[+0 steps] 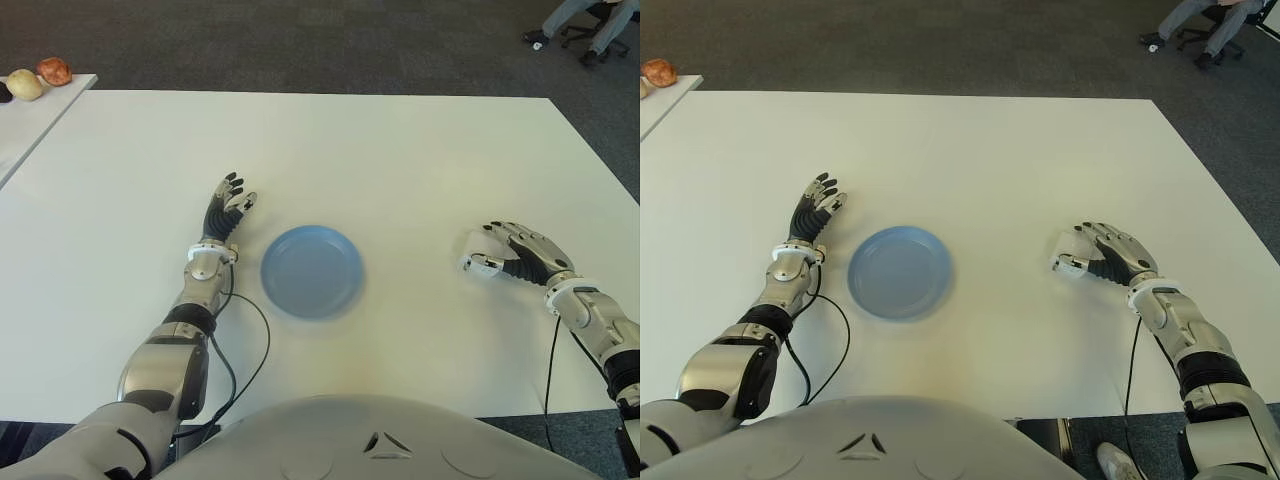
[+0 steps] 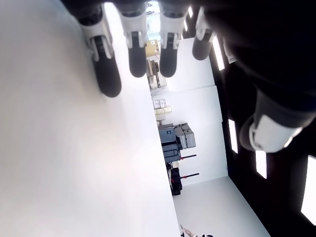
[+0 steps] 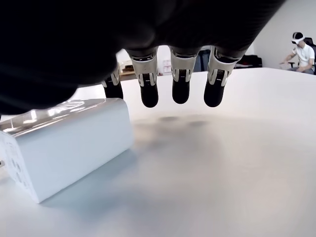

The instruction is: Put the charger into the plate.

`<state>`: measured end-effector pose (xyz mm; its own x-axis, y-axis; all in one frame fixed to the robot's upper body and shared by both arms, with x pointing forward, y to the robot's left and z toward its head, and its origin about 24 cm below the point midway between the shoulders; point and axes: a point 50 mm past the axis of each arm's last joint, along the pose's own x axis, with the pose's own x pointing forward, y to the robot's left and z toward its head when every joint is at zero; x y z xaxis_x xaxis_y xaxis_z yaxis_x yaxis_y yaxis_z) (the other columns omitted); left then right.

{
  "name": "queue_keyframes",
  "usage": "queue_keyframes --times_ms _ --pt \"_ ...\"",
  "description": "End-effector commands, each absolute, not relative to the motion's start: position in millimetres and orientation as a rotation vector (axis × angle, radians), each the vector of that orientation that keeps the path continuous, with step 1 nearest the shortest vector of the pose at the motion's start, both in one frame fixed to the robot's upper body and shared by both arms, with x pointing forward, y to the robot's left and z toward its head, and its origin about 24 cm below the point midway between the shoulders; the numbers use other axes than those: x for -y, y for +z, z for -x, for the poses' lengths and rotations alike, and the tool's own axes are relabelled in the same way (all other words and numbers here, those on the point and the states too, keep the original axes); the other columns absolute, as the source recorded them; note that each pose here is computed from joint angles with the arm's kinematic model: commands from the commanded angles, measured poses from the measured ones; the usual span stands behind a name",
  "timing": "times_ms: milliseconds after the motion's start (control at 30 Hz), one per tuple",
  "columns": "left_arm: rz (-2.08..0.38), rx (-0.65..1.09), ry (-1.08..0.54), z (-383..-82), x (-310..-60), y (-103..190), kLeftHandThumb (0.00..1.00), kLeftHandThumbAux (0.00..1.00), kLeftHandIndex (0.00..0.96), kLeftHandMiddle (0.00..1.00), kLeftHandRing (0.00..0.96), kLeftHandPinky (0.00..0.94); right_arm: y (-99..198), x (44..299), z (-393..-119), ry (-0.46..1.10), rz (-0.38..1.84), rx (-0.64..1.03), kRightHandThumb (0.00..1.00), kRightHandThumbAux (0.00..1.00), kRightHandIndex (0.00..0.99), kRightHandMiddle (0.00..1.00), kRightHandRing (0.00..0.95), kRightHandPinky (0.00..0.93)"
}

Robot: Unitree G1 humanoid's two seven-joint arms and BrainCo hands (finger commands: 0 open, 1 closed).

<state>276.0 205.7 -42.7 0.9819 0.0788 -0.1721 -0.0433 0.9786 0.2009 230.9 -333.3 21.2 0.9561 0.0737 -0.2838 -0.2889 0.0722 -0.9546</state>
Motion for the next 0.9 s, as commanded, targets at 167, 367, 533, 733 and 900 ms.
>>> queue_keyframes --times_ms 167,367,533,733,900 --pt "-0.191 -0.407 0.038 -238.1 -206.1 -83.1 0.000 0.549 0.067 0.148 0.139 0.140 7.4 328.0 -230.6 0.308 1.464 -0.200 0.373 0.121 0.000 0.000 0.000 0.000" --pt "-0.190 -0.401 0.036 -238.1 -206.0 -82.5 0.000 0.551 0.067 0.146 0.136 0.138 3.5 328.7 -231.8 0.327 1.473 -0.218 0.399 0.118 0.000 0.000 0.000 0.000" --pt "-0.191 -0.402 0.035 -238.2 -205.9 -82.5 0.000 0.552 0.063 0.143 0.134 0.135 0.2 329.9 -233.2 0.351 1.483 -0.238 0.430 0.114 0.000 0.000 0.000 0.000" --pt "-0.186 -0.402 0.036 -237.4 -206.2 -82.7 0.000 0.553 0.064 0.145 0.136 0.138 -1.4 331.1 -233.0 0.401 1.504 -0.250 0.424 0.111 0.000 0.000 0.000 0.000" --pt "-0.187 -0.400 0.036 -237.0 -206.8 -82.5 0.000 0.557 0.066 0.147 0.138 0.138 -0.8 331.2 -232.3 0.429 1.519 -0.243 0.394 0.112 0.000 0.000 0.000 0.000"
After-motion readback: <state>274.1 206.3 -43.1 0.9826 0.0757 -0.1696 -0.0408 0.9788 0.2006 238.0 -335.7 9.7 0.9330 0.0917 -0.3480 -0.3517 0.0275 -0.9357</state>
